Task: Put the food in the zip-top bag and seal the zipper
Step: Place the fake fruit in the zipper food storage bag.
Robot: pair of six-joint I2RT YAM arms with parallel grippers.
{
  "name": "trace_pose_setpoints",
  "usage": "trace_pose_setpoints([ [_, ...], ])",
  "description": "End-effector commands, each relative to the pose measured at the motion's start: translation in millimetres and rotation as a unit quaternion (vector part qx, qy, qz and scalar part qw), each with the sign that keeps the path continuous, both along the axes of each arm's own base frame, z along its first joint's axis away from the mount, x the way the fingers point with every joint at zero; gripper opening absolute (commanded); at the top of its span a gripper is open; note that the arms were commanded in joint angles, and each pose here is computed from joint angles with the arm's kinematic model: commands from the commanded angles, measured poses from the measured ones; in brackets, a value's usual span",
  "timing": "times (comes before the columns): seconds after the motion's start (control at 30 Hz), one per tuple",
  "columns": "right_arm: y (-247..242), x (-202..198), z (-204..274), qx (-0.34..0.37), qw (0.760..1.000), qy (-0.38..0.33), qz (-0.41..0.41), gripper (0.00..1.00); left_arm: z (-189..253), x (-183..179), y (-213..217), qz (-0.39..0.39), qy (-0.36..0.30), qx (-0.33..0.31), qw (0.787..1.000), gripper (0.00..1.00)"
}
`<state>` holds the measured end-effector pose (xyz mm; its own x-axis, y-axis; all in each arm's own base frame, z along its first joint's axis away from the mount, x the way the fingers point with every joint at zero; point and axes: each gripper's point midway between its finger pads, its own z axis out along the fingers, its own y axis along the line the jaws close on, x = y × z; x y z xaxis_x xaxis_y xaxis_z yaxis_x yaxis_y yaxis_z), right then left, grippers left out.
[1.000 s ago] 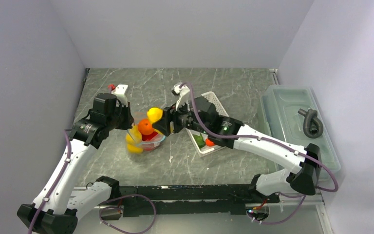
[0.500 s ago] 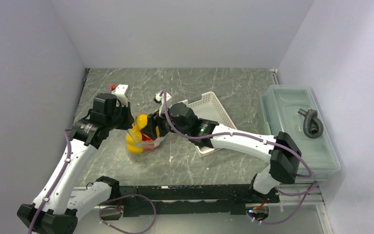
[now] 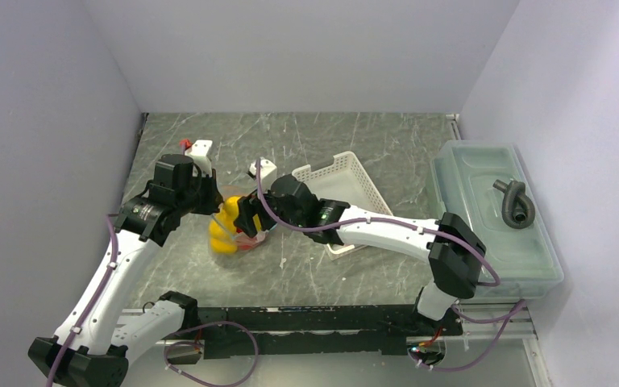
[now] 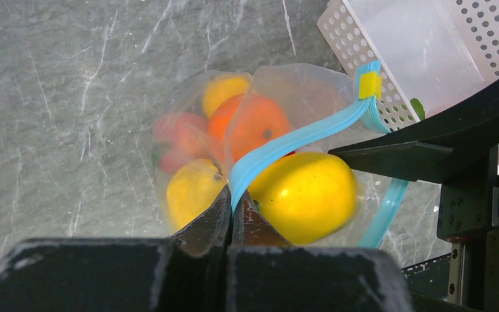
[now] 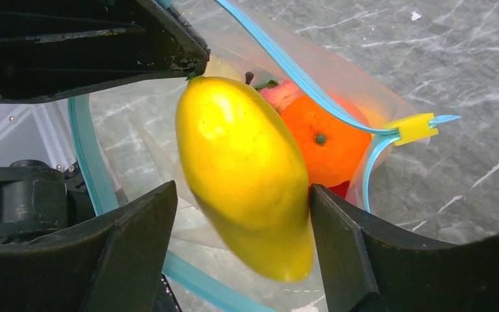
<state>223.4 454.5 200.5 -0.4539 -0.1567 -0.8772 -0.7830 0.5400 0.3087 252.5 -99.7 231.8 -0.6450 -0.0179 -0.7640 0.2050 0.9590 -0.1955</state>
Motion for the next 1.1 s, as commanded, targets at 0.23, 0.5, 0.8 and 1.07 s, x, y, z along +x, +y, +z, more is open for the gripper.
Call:
trace_pose_setpoints([
  [0.23,-9,5,48,0.031,0.999,-0.039,-0.019,0.90,8,5,-3,-0.011,-0.024,-0.005,1.000,0.00],
  [0.5,-37,0,76,0.039,0.997,-0.050,-0.045,0.93,7,5,-4,-0.013,-0.022,-0.006,1.000,0.00],
  [0.8,-96,7,94,0.005,0.989,-0.062,-0.137,0.91,7,5,-4,-0.014,-0.020,-0.006,1.000,0.00],
  [1.07,-160,11,75,-0.062,0.969,-0.041,-0.235,0.87,6,6,-4,-0.013,-0.017,-0.005,1.000,0.00],
])
